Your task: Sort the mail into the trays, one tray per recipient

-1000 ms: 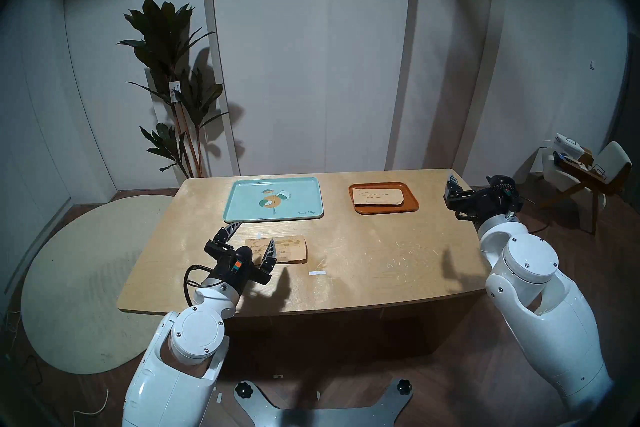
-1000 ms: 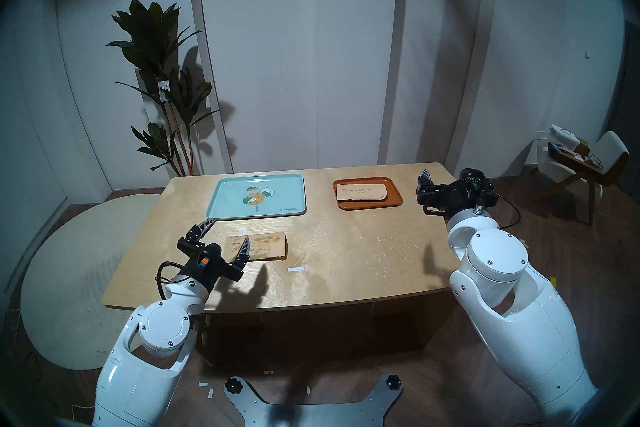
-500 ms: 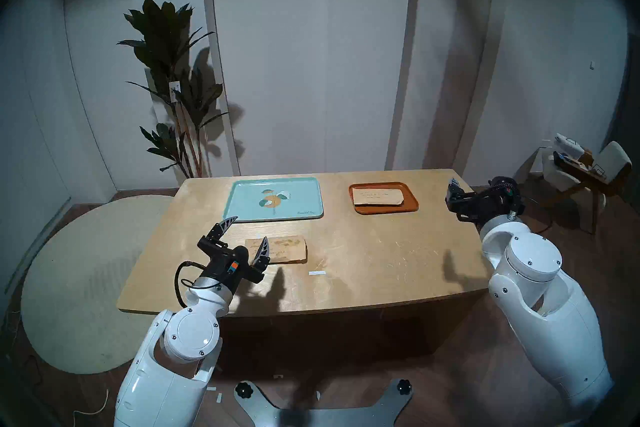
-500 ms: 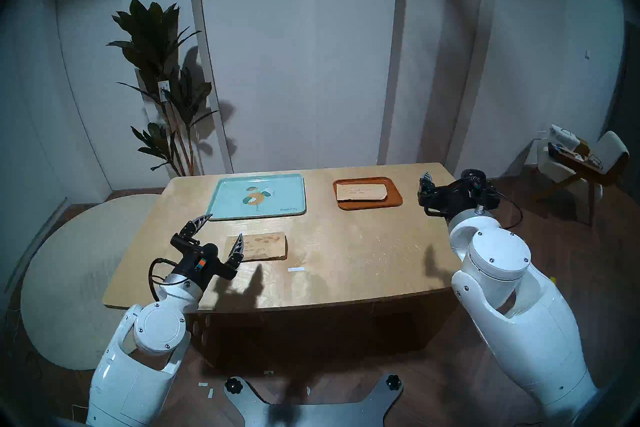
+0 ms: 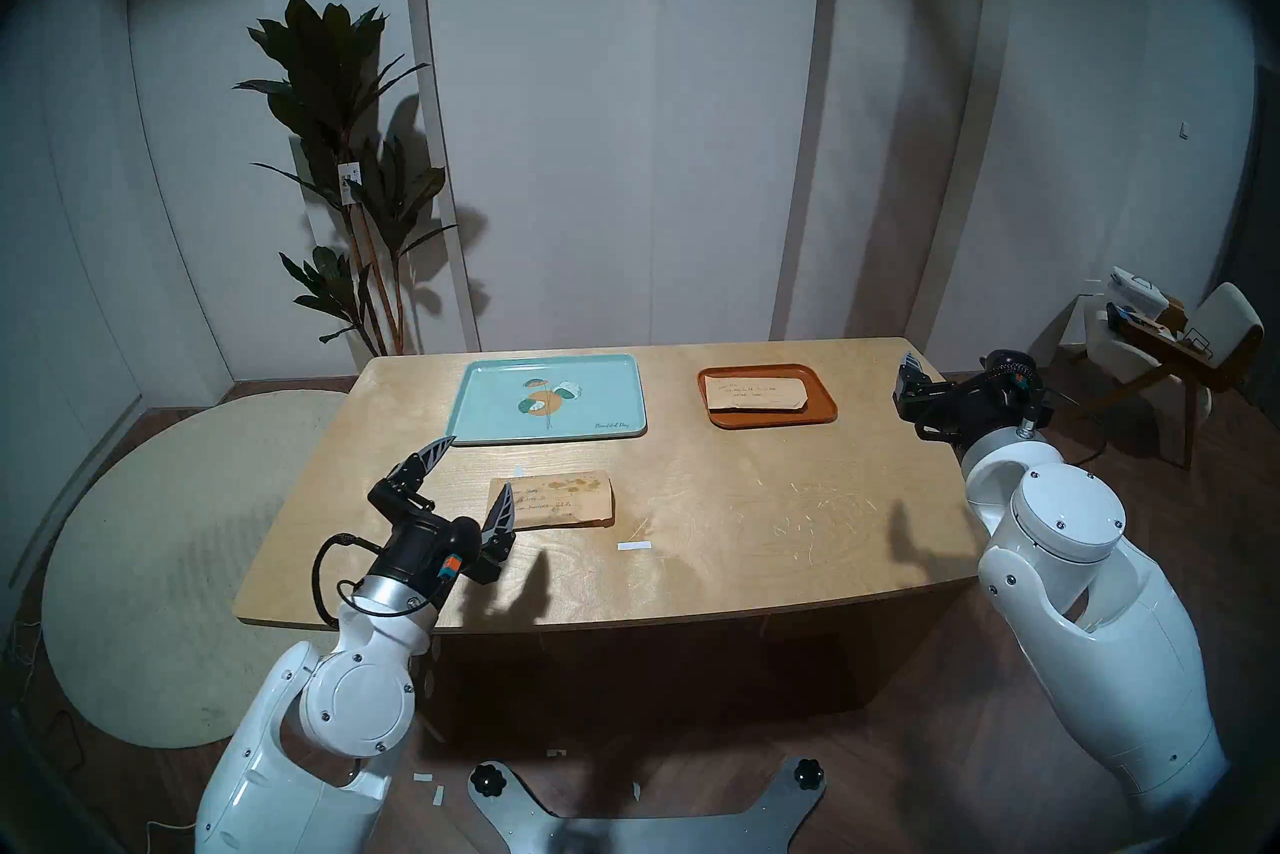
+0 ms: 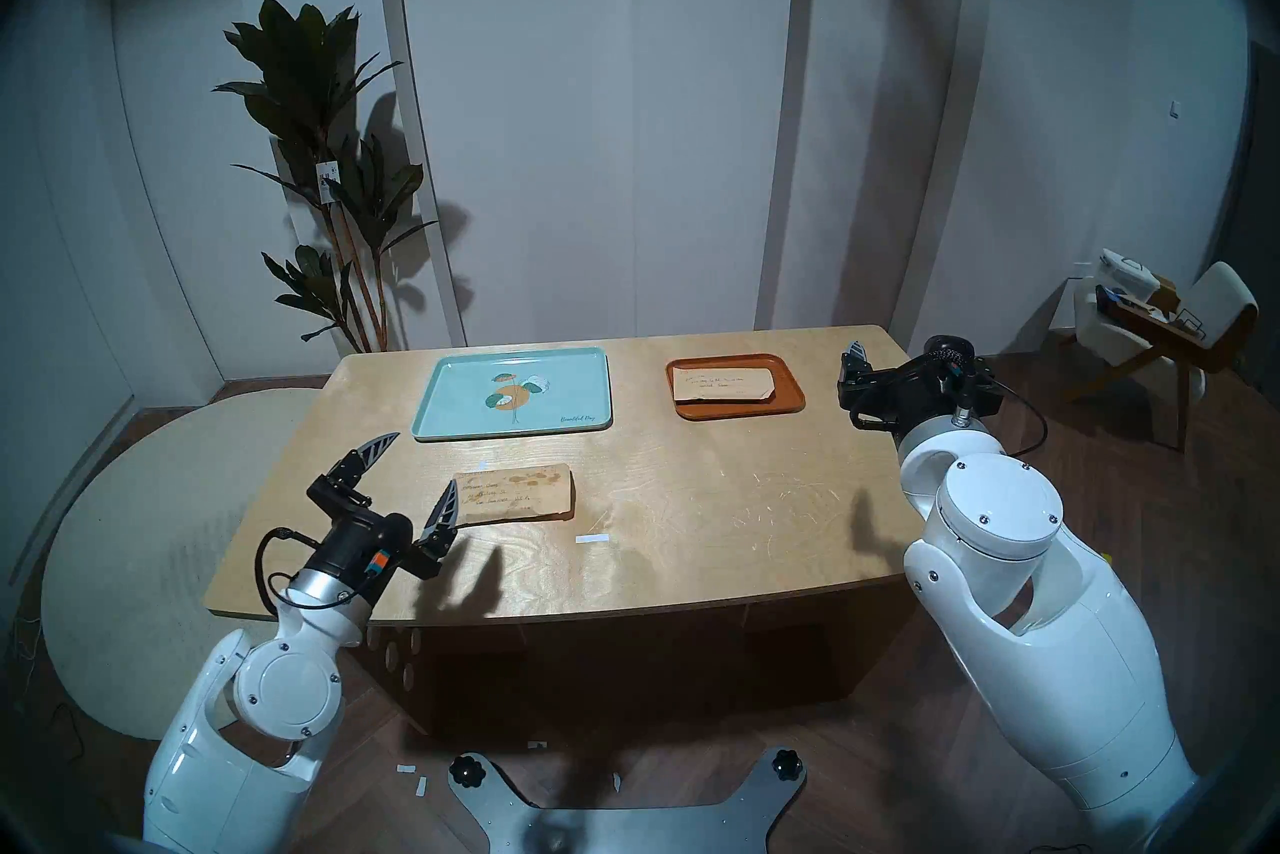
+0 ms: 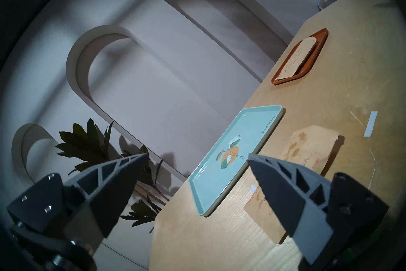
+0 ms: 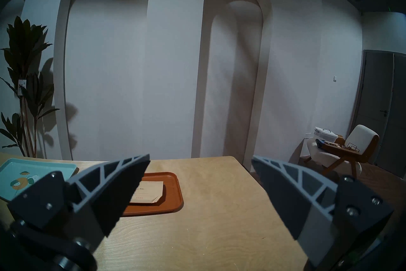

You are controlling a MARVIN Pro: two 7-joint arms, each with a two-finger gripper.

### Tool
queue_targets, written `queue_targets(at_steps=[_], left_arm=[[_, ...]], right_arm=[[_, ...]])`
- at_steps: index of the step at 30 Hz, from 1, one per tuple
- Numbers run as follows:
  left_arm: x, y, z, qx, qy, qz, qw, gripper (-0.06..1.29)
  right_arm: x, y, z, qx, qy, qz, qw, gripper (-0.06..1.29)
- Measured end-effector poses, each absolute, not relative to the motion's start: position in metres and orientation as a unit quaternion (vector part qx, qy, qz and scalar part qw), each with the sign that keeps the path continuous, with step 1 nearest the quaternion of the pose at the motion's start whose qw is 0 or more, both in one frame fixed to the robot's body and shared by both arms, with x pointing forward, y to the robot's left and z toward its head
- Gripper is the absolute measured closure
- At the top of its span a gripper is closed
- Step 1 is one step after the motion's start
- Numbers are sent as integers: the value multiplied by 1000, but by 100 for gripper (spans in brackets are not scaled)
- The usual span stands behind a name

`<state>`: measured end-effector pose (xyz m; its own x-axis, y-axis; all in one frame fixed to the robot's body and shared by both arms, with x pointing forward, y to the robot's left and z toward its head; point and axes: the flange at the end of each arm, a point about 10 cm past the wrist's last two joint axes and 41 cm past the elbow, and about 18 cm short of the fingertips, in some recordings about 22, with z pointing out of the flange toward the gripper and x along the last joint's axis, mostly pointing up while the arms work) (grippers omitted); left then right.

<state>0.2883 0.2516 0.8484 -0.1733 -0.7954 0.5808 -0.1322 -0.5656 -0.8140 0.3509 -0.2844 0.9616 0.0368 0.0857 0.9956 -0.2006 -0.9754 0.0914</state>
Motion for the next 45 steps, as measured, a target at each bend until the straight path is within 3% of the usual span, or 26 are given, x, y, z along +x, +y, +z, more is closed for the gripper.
queue_targets(at_steps=[21, 45], left_arm=[[260, 318, 878, -526, 603, -536, 269, 1], [287, 246, 862, -588, 538, -523, 300, 1]], right_arm=[[351, -284, 962, 712, -38, 694, 103, -2], [351, -284, 963, 711, -37, 694, 103, -2]])
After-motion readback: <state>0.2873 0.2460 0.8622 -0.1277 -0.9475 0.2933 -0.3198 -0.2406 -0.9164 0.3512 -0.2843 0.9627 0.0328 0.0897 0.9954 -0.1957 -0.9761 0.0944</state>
